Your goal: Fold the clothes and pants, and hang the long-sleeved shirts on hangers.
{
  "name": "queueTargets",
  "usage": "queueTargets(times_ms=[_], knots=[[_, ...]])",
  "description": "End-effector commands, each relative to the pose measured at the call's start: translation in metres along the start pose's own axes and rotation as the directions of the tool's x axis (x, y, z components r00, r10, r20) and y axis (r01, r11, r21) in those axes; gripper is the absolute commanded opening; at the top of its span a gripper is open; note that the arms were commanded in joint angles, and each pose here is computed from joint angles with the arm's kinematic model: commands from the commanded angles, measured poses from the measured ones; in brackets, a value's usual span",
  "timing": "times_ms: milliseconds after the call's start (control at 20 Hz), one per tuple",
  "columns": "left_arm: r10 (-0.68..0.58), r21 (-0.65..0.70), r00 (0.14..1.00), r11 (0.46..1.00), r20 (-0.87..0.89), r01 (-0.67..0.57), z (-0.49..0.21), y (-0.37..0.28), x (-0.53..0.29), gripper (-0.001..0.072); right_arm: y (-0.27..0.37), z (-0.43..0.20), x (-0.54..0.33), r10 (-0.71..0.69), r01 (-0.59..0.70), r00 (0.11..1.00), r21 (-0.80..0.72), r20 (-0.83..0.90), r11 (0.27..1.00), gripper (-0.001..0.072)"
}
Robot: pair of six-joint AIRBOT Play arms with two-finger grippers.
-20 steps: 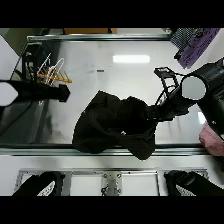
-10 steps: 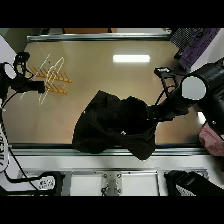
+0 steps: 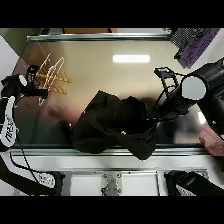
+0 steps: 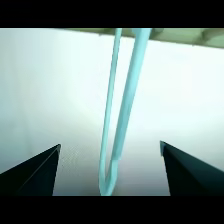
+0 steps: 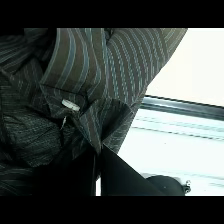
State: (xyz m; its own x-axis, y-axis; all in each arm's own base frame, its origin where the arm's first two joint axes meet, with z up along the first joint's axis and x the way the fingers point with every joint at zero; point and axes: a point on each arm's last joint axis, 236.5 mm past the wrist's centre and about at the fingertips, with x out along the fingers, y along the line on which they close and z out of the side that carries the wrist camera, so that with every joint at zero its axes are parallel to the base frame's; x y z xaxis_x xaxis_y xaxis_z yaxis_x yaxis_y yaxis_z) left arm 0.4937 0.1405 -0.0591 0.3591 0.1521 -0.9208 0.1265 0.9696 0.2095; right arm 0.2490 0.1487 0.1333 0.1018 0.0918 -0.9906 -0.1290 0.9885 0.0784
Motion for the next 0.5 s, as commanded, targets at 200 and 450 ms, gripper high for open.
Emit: queueTargets(times_ms=[200, 450], knots=[[0.034, 0.096, 0.999, 0.995, -0.020, -0.032, -0.005, -0.001, 0.048, 0.0681, 0.000, 0.000, 0.000, 0.000, 0.000, 1.000, 0.000, -0.002, 1.000, 0.0017], [0.048, 0.094, 0.998, 0.994, 0.033, -0.051, 0.007, 0.002, 0.053, 0.0680, 0.000, 0.000, 0.000, 0.000, 0.000, 1.000, 0.000, -0.002, 1.000, 0.0017]])
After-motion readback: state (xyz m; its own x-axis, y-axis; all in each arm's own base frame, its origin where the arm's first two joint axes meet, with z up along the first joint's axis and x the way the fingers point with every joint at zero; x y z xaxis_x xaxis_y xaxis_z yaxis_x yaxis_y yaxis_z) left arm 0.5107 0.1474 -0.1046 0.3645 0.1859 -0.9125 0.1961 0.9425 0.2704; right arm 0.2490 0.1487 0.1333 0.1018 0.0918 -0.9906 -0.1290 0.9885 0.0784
